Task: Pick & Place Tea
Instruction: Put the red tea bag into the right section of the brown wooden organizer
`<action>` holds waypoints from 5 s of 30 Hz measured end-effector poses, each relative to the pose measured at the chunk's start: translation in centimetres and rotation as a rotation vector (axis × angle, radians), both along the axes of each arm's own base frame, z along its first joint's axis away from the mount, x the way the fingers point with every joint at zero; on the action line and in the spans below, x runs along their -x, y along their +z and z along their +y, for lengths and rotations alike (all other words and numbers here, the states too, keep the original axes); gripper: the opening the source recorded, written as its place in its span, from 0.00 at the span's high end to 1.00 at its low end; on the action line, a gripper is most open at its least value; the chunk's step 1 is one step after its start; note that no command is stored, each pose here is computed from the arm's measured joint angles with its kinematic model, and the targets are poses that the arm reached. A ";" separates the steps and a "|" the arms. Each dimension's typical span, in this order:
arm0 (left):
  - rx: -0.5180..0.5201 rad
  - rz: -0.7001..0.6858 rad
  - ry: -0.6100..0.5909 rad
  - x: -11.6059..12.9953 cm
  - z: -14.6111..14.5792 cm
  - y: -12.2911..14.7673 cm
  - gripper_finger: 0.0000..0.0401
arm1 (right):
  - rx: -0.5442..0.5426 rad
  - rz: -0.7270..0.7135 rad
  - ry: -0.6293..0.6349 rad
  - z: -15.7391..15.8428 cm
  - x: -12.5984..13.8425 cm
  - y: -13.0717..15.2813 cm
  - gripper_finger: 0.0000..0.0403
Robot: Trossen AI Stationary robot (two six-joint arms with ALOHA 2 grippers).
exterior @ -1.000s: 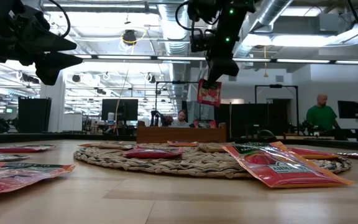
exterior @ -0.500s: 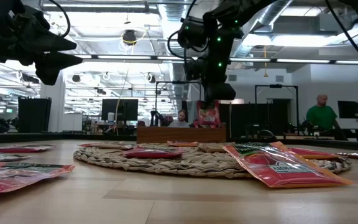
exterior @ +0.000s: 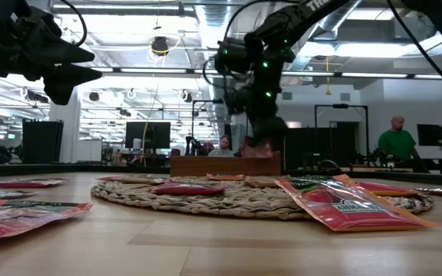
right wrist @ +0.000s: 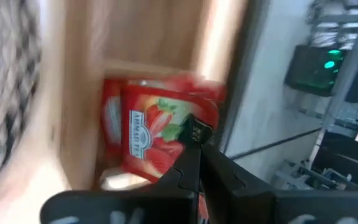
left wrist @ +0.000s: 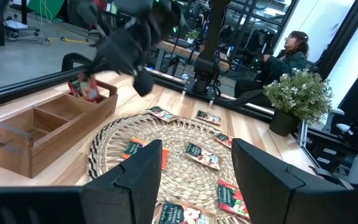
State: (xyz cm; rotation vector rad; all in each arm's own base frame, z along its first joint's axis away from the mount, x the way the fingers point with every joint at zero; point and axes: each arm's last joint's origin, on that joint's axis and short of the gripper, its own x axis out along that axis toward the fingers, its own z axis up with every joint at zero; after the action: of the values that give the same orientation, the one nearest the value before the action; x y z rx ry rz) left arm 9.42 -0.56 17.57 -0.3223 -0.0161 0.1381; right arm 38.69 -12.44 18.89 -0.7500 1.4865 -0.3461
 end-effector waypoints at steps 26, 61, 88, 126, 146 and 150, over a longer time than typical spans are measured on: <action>0.002 0.000 0.000 0.0 0.0 0.0 0.54 | 0.021 0.003 -0.081 0.1 0.1 -0.8 1.00; 0.002 0.000 0.000 0.0 0.0 0.0 0.54 | 0.125 0.122 -0.079 1.3 1.0 0.7 0.59; 0.007 -0.004 -0.003 0.0 0.0 0.0 0.54 | -0.349 -0.523 -0.105 13.2 16.1 20.6 0.64; 0.196 0.870 -0.227 -7.8 -2.1 12.5 0.54 | -0.836 -1.468 -0.289 13.1 29.9 8.3 0.65; 0.110 1.125 -0.245 -15.6 -3.2 9.4 0.54 | -0.845 -1.600 -0.160 12.3 33.3 8.9 0.64; 0.110 1.144 -0.241 -15.4 -3.2 9.3 0.54 | -0.868 -1.594 -0.156 12.5 32.6 9.1 0.64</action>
State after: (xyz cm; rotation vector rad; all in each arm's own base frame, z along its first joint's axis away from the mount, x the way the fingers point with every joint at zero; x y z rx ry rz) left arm 24.84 -3.74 26.92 -0.3162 1.1618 0.0684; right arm 6.05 0.08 28.02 0.3943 0.0540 -0.2429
